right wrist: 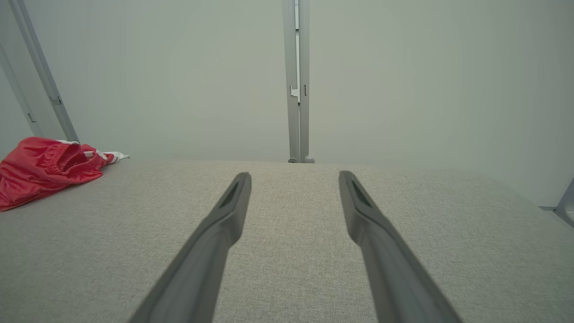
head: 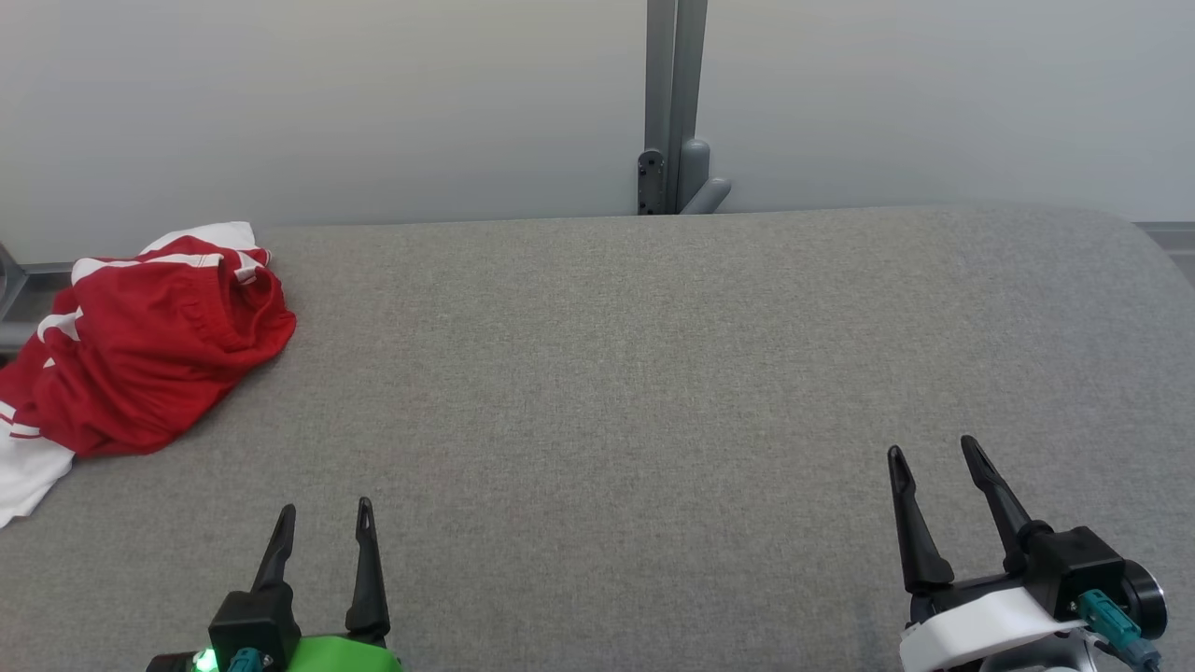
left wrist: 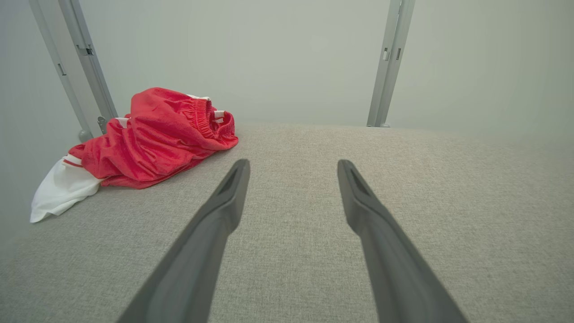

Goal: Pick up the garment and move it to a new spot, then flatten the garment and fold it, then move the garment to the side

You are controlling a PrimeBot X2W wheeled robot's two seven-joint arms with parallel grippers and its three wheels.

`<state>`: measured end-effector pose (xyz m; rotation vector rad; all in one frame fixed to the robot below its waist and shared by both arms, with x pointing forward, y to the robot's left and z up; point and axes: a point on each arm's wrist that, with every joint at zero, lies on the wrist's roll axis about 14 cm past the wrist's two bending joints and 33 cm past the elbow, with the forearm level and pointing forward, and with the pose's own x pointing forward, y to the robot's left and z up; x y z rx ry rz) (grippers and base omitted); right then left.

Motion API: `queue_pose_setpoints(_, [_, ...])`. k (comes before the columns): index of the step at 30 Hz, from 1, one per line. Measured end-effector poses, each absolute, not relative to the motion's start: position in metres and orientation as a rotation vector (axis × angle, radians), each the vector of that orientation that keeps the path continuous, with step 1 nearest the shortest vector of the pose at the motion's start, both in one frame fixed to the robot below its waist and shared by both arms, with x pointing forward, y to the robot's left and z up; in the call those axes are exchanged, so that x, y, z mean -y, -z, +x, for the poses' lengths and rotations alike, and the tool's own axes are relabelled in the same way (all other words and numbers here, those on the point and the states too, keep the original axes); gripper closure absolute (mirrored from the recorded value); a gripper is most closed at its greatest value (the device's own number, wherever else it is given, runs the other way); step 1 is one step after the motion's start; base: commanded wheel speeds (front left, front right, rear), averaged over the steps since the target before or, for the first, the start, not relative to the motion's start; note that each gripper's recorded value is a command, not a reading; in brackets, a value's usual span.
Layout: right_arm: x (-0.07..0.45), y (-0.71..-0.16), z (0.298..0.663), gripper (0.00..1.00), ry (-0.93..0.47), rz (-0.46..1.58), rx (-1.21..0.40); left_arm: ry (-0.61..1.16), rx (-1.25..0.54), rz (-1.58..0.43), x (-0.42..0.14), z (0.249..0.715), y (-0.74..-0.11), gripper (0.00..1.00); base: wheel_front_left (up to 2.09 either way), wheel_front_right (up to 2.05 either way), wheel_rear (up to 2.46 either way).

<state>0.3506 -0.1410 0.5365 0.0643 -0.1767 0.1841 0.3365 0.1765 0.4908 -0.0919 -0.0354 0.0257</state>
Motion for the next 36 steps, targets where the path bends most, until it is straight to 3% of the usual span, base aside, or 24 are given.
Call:
queue_pose_setpoints(22, [0.138, -0.534, 0.352, 0.00, -0.195, 0.065, 0.168, -0.036, 0.023, -0.092, -0.179, 0.334, -0.487, 0.00, 0.00, 0.00, 0.00])
queue_pose_setpoints(36, [0.081, -0.531, 0.371, 0.00, -0.364, 0.080, 0.149, -0.226, 0.036, -0.066, -0.237, 0.302, -0.488, 0.00, 0.00, 0.00, 0.00])
